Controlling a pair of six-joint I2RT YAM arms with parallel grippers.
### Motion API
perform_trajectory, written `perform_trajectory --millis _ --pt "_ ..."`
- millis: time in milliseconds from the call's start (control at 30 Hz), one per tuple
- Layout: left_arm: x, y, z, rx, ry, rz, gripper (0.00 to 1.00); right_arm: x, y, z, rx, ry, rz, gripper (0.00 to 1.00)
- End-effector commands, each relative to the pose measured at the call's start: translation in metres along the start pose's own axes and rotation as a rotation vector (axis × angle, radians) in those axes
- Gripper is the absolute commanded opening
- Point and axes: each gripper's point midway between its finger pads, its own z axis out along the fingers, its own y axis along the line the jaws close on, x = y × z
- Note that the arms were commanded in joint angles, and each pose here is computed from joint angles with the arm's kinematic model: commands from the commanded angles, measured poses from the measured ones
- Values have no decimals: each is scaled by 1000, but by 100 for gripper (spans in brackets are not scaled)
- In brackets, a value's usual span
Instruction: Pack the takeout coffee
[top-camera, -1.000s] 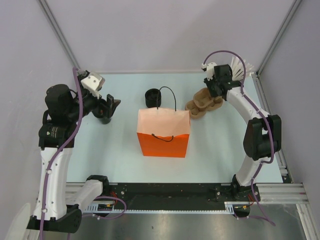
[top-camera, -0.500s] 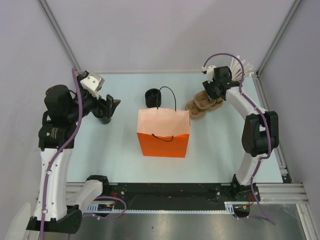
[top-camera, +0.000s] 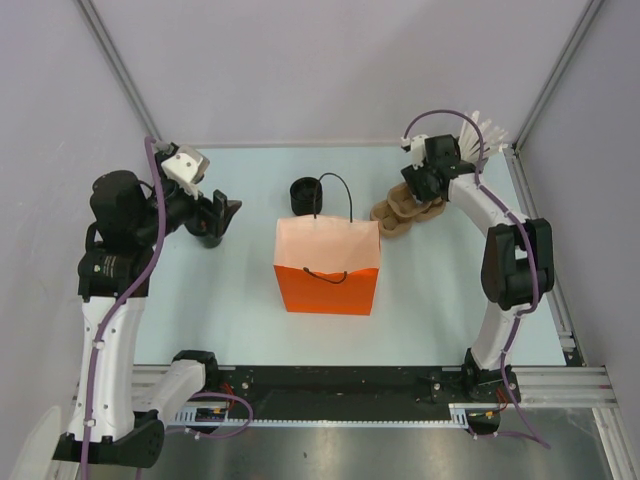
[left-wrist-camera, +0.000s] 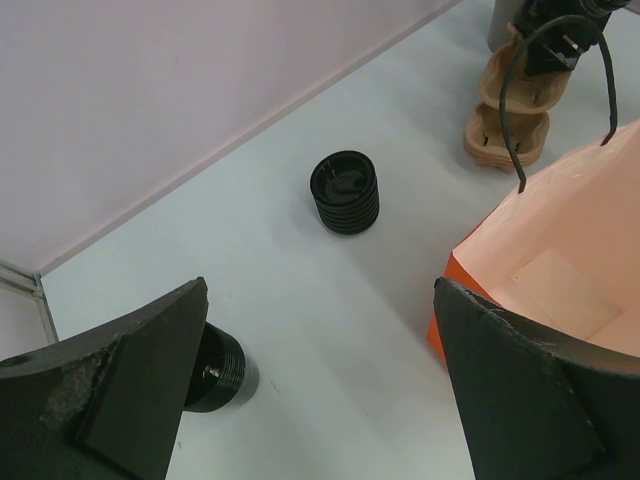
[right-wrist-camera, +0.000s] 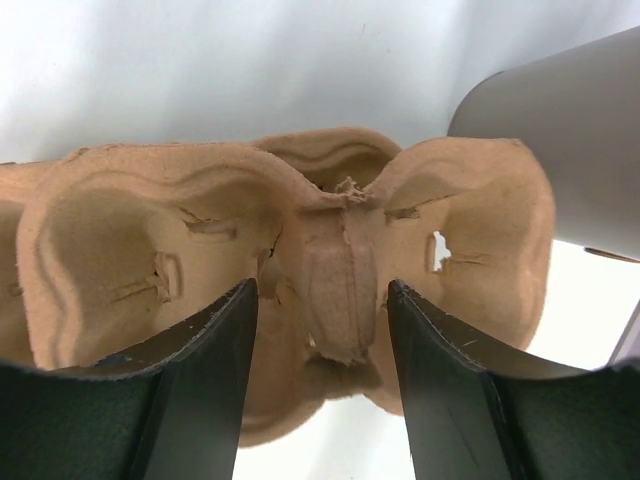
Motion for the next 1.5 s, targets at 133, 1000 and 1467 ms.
perform_trajectory --millis 133,1000,1467 --pt "-9 -1 -2 7 -39 9 100 -18 0 5 19 -43 -10 58" --pt "-7 -1 0 16 -35 2 100 -57 -15 -30 -64 -8 89 65" --pt "-6 -2 -2 14 -33 7 100 -16 -4 -11 -134 255 101 66"
